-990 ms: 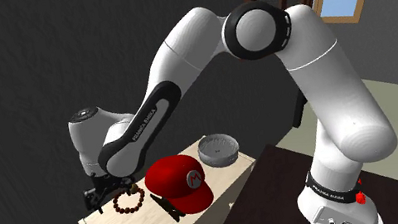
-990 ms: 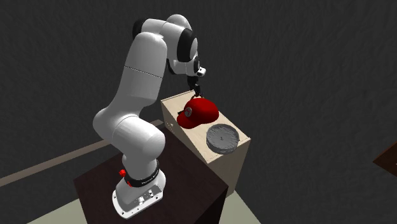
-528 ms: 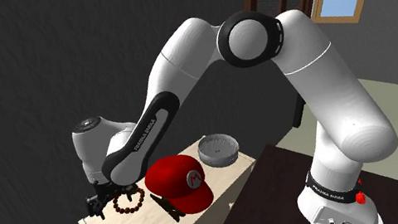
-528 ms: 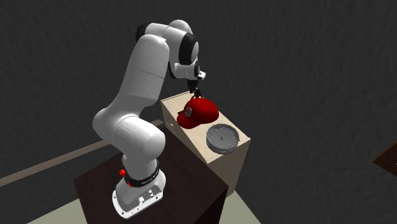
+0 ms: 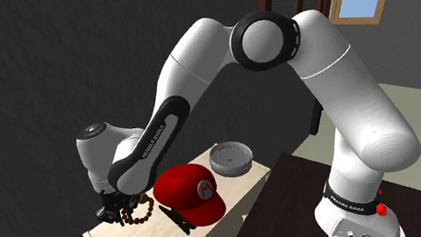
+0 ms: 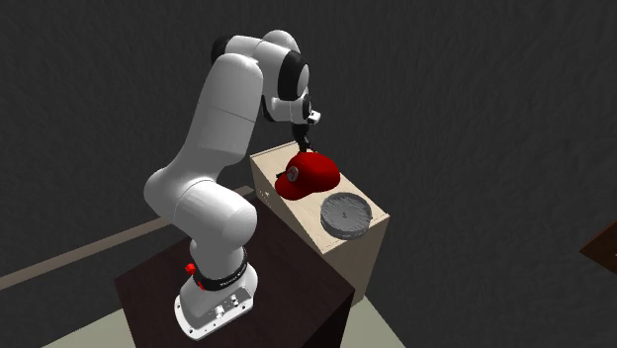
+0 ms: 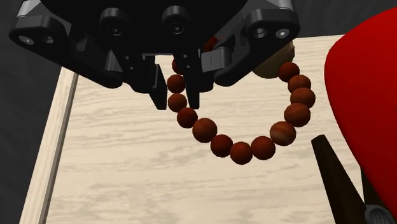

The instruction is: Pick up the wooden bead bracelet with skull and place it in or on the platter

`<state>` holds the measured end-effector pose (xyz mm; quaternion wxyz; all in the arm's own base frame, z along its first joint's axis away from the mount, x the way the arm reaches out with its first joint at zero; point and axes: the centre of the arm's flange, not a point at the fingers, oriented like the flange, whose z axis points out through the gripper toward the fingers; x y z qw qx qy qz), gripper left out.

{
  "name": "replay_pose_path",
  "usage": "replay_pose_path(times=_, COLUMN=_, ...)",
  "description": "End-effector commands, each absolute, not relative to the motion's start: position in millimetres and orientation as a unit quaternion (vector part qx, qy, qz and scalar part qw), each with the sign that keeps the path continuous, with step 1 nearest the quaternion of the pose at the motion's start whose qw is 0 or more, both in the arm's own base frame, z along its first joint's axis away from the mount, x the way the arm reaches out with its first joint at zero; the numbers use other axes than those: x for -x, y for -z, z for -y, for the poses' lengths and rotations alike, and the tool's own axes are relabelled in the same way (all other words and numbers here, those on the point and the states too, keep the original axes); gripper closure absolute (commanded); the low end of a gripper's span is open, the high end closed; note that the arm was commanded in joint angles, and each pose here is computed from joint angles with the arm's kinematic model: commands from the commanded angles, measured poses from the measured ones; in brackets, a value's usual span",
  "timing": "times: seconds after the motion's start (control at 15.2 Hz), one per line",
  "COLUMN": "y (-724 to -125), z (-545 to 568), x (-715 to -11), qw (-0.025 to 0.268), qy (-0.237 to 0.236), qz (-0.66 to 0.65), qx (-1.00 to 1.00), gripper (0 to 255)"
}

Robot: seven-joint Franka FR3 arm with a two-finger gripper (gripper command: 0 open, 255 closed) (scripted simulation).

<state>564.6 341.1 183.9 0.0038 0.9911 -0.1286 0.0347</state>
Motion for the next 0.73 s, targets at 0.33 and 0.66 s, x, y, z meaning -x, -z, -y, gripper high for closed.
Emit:
replay_pose_path(times=0.33, y=-183, z=-346, x=-564, qw=-0.003, qy=-0.037, qz=0.126, qx=-0.991, gripper=255)
replay_pose_path(times=0.66, y=-203, z=-345, x=-563, qw=-0.003, qy=-0.037, qz=0.126, qx=-0.991, gripper=255)
